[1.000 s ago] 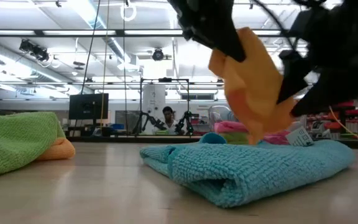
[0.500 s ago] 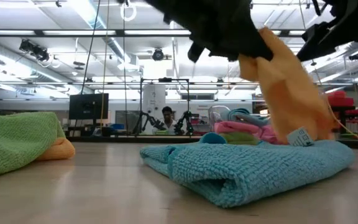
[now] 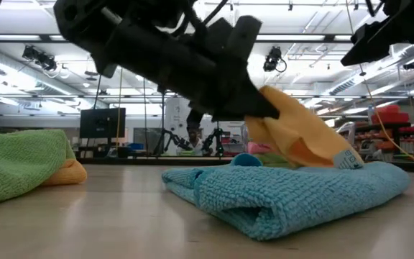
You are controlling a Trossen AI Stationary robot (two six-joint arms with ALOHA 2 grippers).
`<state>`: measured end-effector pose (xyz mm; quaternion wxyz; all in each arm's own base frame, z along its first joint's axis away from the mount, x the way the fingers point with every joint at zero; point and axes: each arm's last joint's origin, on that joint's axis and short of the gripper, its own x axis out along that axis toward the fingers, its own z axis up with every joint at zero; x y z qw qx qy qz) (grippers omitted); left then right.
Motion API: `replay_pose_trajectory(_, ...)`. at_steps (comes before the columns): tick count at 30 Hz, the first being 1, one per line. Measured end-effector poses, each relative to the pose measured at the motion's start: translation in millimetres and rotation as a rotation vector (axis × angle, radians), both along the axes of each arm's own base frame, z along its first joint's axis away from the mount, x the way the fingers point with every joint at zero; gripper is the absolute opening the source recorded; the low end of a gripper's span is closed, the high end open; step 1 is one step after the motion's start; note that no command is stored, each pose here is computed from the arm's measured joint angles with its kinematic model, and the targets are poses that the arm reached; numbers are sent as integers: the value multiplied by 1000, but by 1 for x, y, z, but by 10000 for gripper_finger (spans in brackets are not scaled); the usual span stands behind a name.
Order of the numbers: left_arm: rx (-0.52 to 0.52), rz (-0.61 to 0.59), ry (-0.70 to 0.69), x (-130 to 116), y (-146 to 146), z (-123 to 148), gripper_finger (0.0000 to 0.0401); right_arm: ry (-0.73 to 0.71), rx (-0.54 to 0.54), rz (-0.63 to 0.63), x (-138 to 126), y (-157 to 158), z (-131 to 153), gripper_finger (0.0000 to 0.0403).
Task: Fold microfiber towels
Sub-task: Fold the right yellow towel
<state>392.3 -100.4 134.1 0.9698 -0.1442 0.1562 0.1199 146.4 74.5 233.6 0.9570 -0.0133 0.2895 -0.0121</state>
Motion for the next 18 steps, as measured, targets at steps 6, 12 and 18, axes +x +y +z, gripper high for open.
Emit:
replay_pose_trajectory(6,-70,34,42,-12,3,-14,35,12,5,-18,3,2,-3,284)
replay_pose_trajectory(12,-95,68,101,-20,6,-25,65,30,2,-24,7,4,-7,284)
replay_pose_trajectory(18,29,120,141,-25,10,-11,114,42,1,-29,10,6,-10,284)
